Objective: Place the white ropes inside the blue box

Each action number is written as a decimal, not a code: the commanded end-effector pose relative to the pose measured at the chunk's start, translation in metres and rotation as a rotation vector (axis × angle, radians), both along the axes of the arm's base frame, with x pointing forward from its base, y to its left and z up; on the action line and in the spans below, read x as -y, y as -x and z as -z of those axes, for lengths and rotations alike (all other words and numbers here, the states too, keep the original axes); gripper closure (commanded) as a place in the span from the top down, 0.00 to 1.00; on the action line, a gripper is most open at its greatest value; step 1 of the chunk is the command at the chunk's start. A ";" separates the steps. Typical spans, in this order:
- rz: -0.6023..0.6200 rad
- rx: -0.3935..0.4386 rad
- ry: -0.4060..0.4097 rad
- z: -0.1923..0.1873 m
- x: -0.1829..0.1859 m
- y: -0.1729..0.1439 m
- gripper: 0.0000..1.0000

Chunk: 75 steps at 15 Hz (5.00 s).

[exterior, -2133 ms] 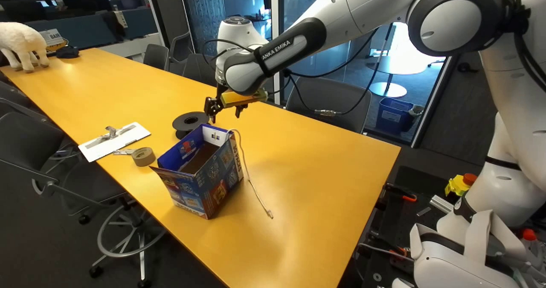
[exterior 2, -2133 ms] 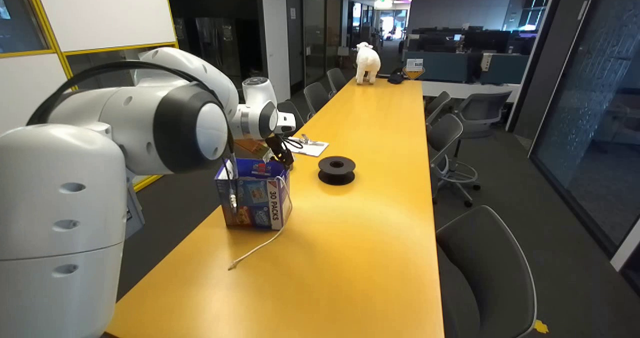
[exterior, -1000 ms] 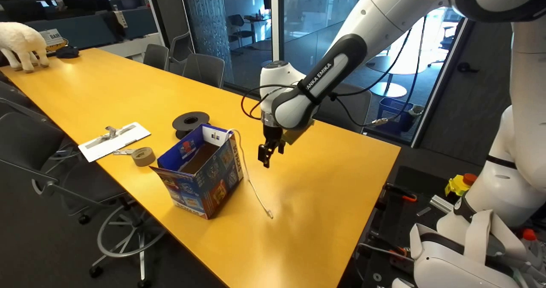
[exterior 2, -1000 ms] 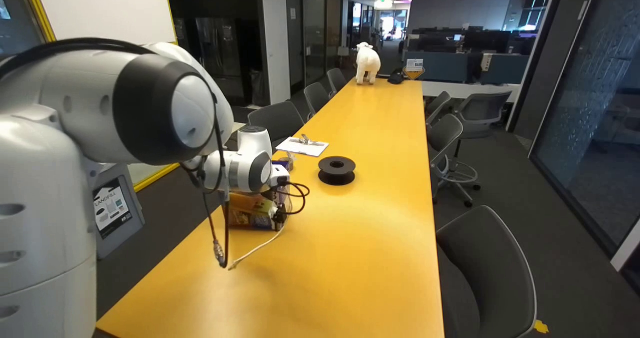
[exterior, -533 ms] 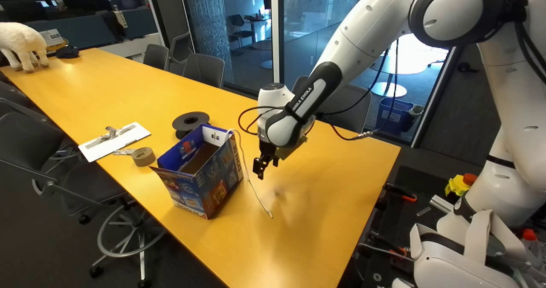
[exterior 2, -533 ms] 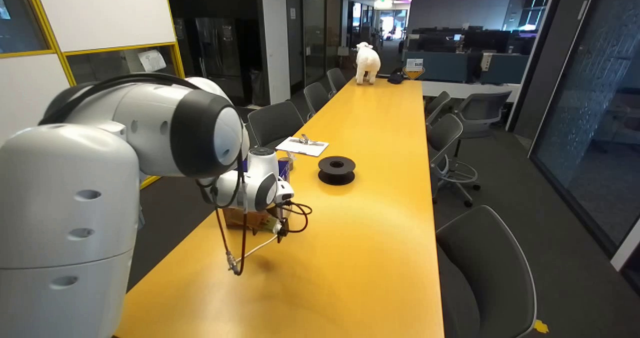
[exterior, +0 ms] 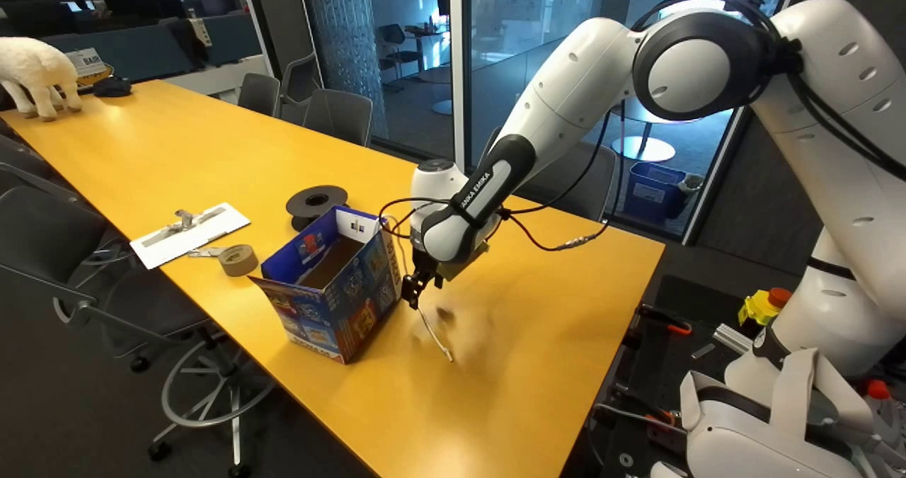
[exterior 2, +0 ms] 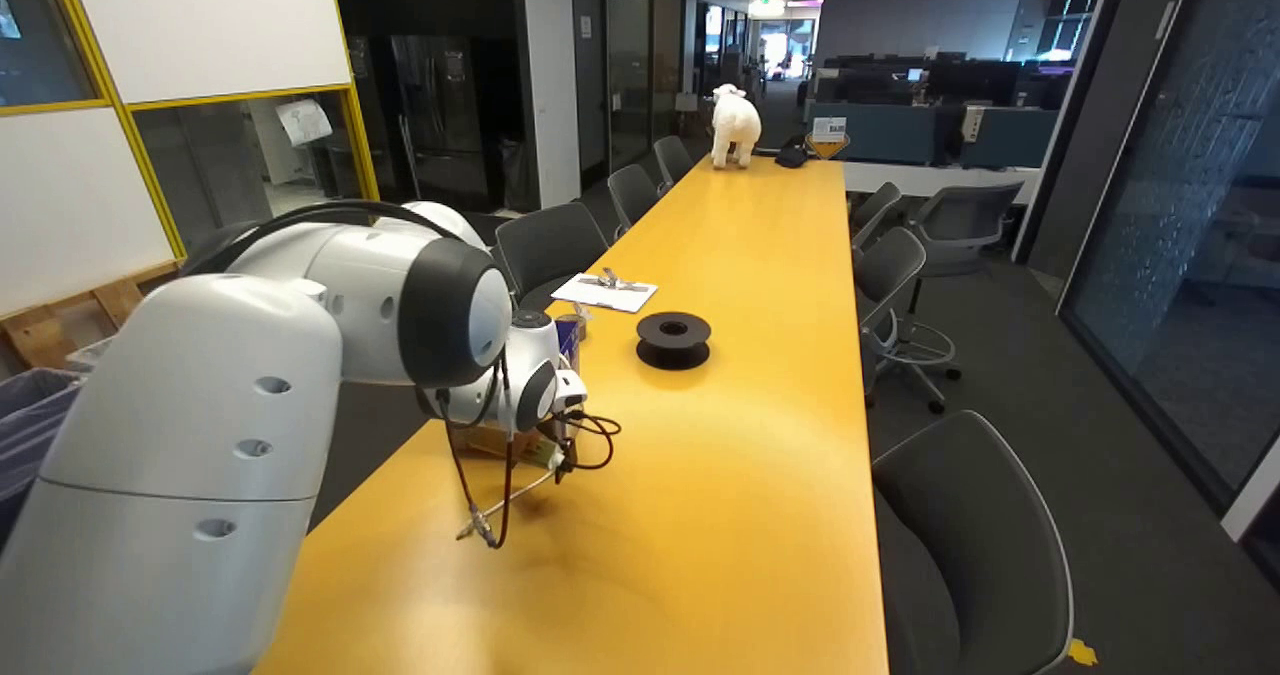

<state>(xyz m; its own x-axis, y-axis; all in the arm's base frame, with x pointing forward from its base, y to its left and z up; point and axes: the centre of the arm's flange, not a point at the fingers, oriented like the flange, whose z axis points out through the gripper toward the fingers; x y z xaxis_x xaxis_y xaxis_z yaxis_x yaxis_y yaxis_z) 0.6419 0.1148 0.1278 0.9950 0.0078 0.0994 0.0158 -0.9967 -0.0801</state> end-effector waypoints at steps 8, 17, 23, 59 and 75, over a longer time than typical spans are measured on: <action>0.001 0.018 0.007 0.038 -0.015 -0.033 1.00; 0.007 0.015 0.043 0.042 -0.016 -0.040 1.00; 0.004 0.012 0.060 0.043 -0.016 -0.042 1.00; 0.279 0.534 0.146 -0.213 0.032 -0.046 0.07; 0.372 0.949 0.137 -0.309 -0.081 -0.042 0.04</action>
<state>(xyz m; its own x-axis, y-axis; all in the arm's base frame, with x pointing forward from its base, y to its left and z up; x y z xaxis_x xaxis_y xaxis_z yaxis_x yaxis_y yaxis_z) 0.6771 0.1833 0.4473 0.4393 -0.2230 0.8702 -0.3429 -0.9370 -0.0670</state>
